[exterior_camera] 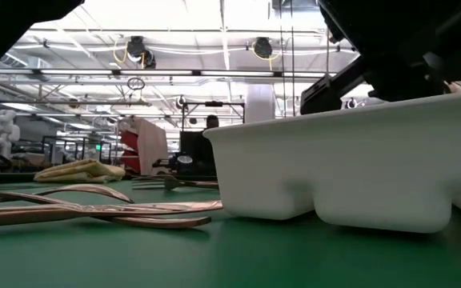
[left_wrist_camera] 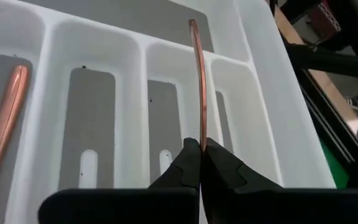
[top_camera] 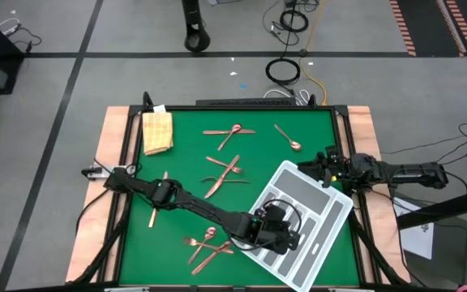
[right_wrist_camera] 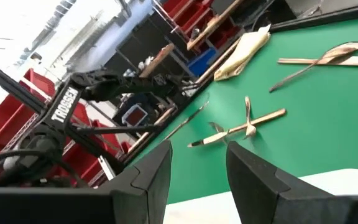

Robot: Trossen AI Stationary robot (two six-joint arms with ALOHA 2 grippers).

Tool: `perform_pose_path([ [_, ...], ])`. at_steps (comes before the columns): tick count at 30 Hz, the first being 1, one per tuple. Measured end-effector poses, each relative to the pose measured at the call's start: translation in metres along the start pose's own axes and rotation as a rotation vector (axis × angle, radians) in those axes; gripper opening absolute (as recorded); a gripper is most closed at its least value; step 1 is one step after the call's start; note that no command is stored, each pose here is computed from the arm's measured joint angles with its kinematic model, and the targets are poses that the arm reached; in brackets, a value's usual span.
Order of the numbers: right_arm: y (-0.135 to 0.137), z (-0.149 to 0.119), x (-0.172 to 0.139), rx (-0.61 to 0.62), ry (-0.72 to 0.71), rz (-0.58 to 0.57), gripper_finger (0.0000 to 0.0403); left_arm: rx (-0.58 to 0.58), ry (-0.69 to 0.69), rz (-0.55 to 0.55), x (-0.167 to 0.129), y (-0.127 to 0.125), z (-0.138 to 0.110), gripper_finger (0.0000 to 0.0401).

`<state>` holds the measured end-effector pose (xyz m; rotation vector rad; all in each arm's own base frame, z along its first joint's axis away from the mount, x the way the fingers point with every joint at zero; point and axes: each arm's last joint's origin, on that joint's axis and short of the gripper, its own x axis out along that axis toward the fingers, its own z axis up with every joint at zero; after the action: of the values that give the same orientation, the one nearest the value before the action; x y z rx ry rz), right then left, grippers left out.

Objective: Sort silverware
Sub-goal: Put the bronze spoon into the silverware tray

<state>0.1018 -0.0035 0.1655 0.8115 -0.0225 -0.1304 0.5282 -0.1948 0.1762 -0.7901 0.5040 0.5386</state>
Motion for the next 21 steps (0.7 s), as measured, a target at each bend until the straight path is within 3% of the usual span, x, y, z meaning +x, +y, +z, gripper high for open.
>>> perform_pose_path([
  [21,-0.001,-0.001,0.001,0.001,0.012,-0.014,0.0144,0.045,0.049,0.028,0.008,0.007,-0.011,0.0007],
])
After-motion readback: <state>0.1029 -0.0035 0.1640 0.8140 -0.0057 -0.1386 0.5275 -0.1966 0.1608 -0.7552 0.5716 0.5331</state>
